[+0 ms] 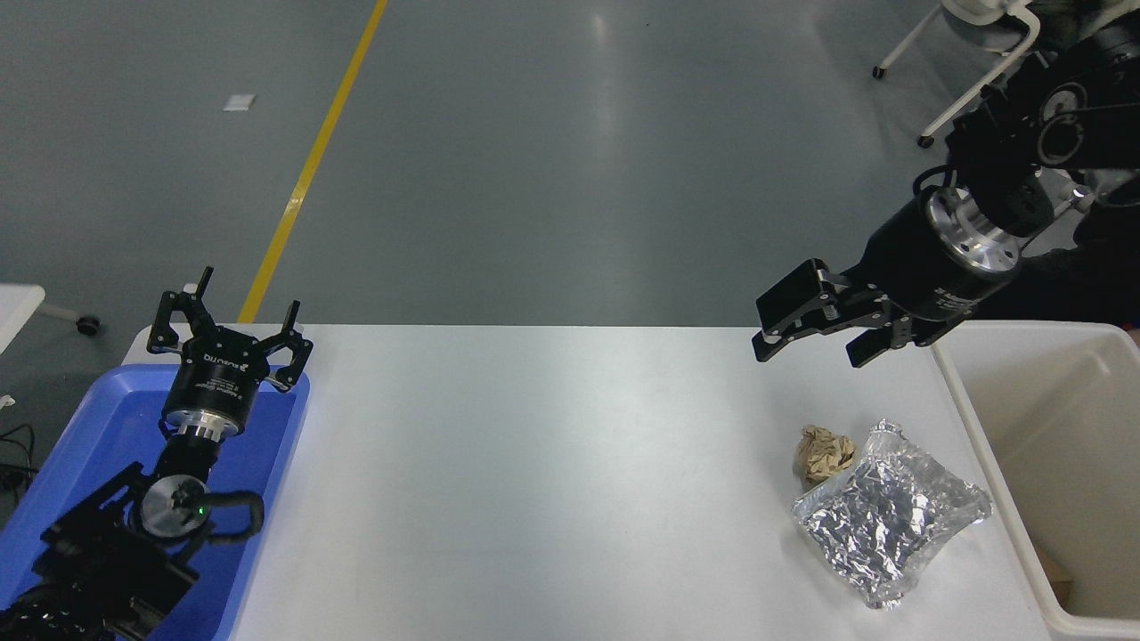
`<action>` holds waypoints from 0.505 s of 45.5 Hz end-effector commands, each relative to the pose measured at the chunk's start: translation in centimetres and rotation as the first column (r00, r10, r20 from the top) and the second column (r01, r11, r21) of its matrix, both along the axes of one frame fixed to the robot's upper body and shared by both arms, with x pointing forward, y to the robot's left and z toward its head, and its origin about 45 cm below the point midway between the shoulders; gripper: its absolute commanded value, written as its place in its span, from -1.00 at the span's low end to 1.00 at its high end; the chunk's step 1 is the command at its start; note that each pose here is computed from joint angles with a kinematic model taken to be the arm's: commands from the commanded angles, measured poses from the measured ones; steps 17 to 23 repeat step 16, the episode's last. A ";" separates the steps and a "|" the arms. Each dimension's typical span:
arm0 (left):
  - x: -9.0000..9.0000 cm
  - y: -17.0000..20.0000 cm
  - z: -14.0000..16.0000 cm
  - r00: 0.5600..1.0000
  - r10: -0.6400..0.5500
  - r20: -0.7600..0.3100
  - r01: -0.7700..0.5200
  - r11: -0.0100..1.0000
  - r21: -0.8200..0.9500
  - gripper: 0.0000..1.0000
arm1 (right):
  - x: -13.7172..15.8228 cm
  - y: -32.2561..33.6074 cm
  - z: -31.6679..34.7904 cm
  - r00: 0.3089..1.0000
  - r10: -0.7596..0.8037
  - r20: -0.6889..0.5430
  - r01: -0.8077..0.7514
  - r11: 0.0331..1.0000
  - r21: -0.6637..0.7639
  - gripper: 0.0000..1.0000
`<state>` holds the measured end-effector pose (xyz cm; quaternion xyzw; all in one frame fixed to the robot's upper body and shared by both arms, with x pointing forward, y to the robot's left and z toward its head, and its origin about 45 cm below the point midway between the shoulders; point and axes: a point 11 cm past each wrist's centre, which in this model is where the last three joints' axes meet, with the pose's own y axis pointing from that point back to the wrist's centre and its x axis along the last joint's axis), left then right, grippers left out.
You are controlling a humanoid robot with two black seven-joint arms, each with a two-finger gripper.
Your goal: Pick up paper cup place in dustbin
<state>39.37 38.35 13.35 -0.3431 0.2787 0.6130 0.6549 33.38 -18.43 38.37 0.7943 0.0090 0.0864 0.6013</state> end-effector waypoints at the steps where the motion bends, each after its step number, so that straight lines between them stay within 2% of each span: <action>1: 0.0 0.1 0.0 1.000 0.003 -0.001 -0.003 1.000 0.000 1.00 | -1.8 4.4 0.9 0.999 0.034 -0.036 -0.033 0.999 0.013 1.00; 23: 0.0 0.0 -0.1 1.000 0.003 -0.002 -0.003 1.000 -0.001 1.00 | -1.8 4.8 1.2 0.999 0.043 -0.028 -0.042 0.999 0.005 1.00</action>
